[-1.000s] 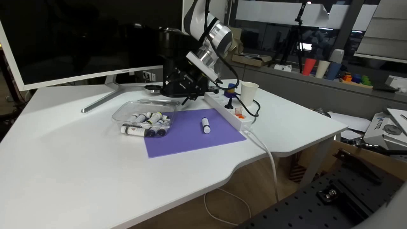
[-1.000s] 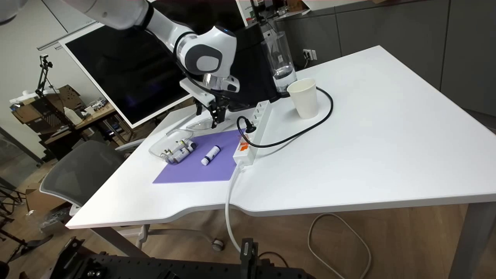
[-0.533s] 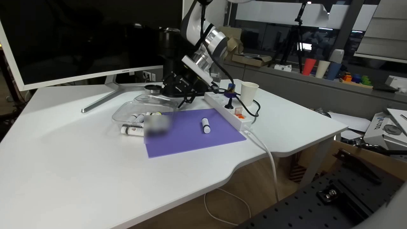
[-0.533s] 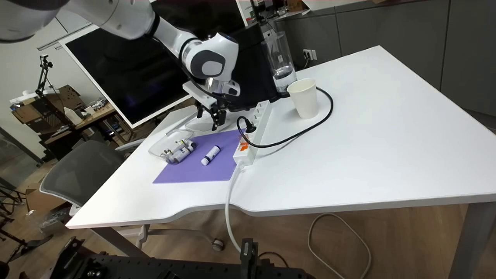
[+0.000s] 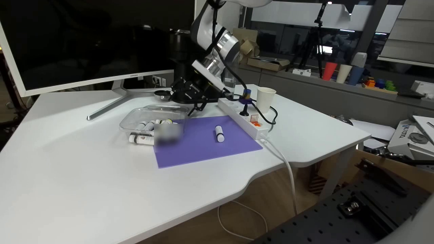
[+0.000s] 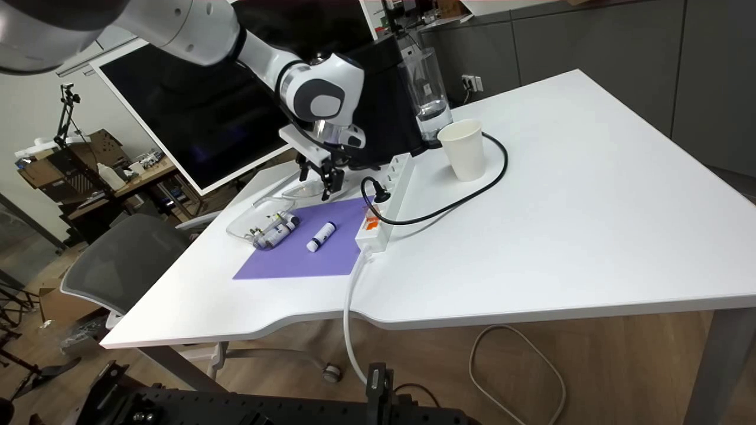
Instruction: Close the lid of the colourless bowl
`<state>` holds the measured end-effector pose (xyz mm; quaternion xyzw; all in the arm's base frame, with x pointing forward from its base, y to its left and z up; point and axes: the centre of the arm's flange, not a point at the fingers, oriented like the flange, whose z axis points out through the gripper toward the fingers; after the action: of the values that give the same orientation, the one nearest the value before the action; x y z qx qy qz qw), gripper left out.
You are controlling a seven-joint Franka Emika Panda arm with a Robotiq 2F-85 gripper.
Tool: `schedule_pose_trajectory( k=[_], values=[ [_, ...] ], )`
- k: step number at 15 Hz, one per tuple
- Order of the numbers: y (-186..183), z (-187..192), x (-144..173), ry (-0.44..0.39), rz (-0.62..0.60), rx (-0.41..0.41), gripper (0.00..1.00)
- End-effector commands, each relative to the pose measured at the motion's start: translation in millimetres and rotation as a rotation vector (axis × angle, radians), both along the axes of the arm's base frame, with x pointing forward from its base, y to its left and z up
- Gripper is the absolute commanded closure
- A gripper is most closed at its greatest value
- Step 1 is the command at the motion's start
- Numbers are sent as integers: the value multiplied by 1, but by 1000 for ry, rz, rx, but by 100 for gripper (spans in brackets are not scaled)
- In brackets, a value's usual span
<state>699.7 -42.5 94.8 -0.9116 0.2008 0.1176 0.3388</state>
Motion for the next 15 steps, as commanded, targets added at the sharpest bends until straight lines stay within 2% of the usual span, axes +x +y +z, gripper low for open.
schedule_pose_trajectory(
  k=[1, 8, 15],
  values=[
    [-2, 9, 11, 1, -11, 10, 0],
    [-11, 11, 16, -115, 30, 151, 0],
    [-7, 31, 3, -224, 212, 330, 0]
  ],
)
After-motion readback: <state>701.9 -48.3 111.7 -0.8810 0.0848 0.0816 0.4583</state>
